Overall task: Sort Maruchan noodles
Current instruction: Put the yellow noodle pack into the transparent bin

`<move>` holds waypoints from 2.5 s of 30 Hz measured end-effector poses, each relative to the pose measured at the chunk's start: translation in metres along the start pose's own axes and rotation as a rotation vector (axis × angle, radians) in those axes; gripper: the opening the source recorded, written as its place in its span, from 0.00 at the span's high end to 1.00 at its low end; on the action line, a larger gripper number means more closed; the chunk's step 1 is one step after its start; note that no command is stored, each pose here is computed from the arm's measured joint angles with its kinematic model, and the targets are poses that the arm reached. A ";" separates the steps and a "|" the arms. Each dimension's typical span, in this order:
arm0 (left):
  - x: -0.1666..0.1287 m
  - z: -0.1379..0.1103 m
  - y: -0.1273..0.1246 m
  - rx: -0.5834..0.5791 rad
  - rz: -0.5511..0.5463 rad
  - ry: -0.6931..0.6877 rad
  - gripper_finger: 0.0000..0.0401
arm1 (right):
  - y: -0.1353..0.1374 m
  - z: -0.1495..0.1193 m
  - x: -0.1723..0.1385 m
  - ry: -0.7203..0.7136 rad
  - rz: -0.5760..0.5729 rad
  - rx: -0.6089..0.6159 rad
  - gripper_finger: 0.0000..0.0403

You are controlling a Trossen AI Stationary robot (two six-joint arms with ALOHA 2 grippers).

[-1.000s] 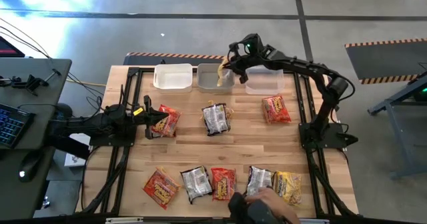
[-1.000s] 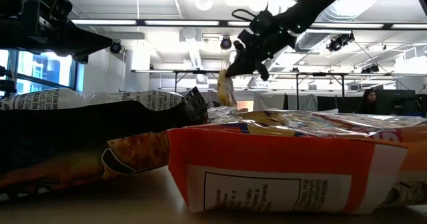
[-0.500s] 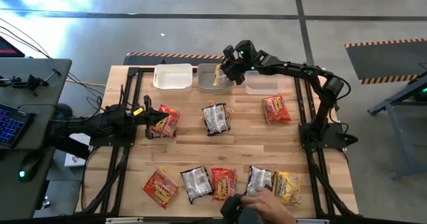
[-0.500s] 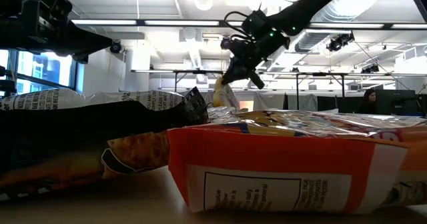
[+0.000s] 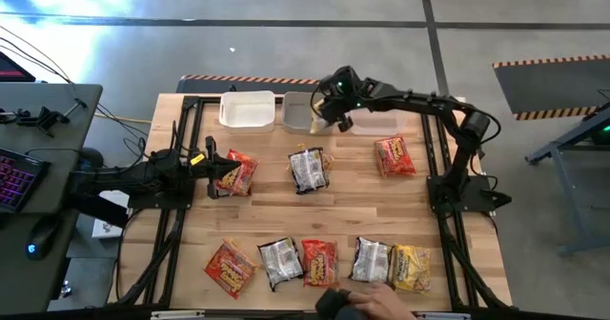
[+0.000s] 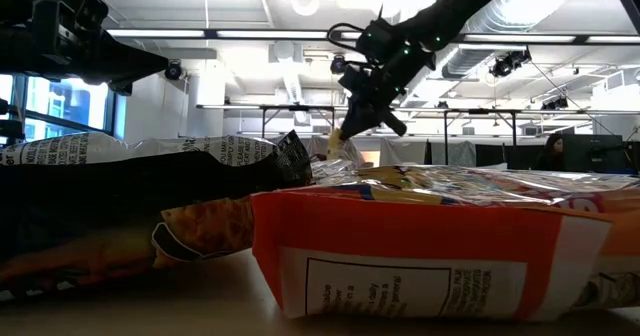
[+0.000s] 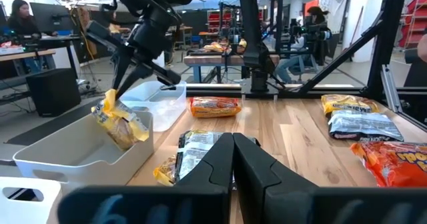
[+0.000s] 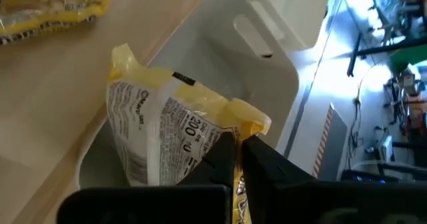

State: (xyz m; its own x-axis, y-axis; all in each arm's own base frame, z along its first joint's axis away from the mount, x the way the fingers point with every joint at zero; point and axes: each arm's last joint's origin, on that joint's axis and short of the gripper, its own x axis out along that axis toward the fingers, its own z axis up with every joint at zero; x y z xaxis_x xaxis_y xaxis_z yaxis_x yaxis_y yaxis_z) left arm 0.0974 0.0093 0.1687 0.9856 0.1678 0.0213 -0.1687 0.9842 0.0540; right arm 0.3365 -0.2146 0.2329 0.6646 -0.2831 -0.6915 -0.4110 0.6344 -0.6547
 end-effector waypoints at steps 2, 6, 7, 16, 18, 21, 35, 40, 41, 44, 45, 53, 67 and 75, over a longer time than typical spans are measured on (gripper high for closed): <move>0.000 0.000 0.000 0.000 0.000 0.000 0.99 | 0.003 0.004 0.001 0.019 0.010 -0.005 1.00; 0.000 0.000 0.000 0.000 0.000 0.000 0.99 | 0.007 0.012 0.002 0.054 0.009 0.019 1.00; 0.000 0.000 0.000 0.000 0.000 0.000 0.99 | 0.007 0.014 0.002 0.063 0.006 0.015 1.00; 0.000 0.000 0.000 0.000 0.000 0.000 0.99 | 0.013 0.034 0.003 0.119 -0.038 -0.050 1.00; 0.000 0.000 0.000 0.000 0.000 0.000 0.99 | 0.014 0.038 0.003 0.138 -0.045 -0.066 1.00; 0.000 0.000 0.000 0.000 0.000 0.000 0.99 | 0.017 0.042 0.004 0.141 -0.037 -0.068 1.00; 0.000 0.000 0.000 0.000 0.000 0.000 0.99 | 0.014 0.053 0.003 0.206 -0.147 -0.156 1.00; 0.000 0.000 0.000 0.000 0.001 0.000 0.99 | 0.010 0.072 -0.011 0.189 -0.214 -0.205 1.00; 0.000 0.000 0.000 0.000 0.001 0.000 0.99 | 0.008 0.076 -0.016 0.185 -0.237 -0.195 1.00; 0.000 0.000 0.000 0.000 0.001 0.000 0.99 | 0.009 0.091 -0.036 0.158 -0.265 -0.138 1.00; 0.000 0.000 0.000 0.000 0.000 0.000 0.99 | 0.012 0.096 -0.043 0.151 -0.262 -0.116 1.00; 0.000 0.000 0.000 0.000 0.000 0.000 0.99 | 0.061 0.125 -0.081 0.175 -0.233 0.075 1.00; 0.000 0.000 0.000 0.000 0.000 0.000 0.99 | 0.153 0.151 -0.117 -0.205 -0.376 0.266 1.00; 0.000 0.000 0.000 0.000 0.000 -0.002 0.99 | 0.164 0.162 -0.121 -0.348 -0.302 0.316 1.00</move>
State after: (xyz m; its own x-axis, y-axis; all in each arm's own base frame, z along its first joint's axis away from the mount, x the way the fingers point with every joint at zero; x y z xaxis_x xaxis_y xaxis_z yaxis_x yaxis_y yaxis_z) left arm 0.0974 0.0093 0.1689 0.9855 0.1682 0.0229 -0.1692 0.9841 0.0538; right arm 0.2896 0.0403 0.2589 0.9128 -0.2650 -0.3108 0.0009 0.7623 -0.6473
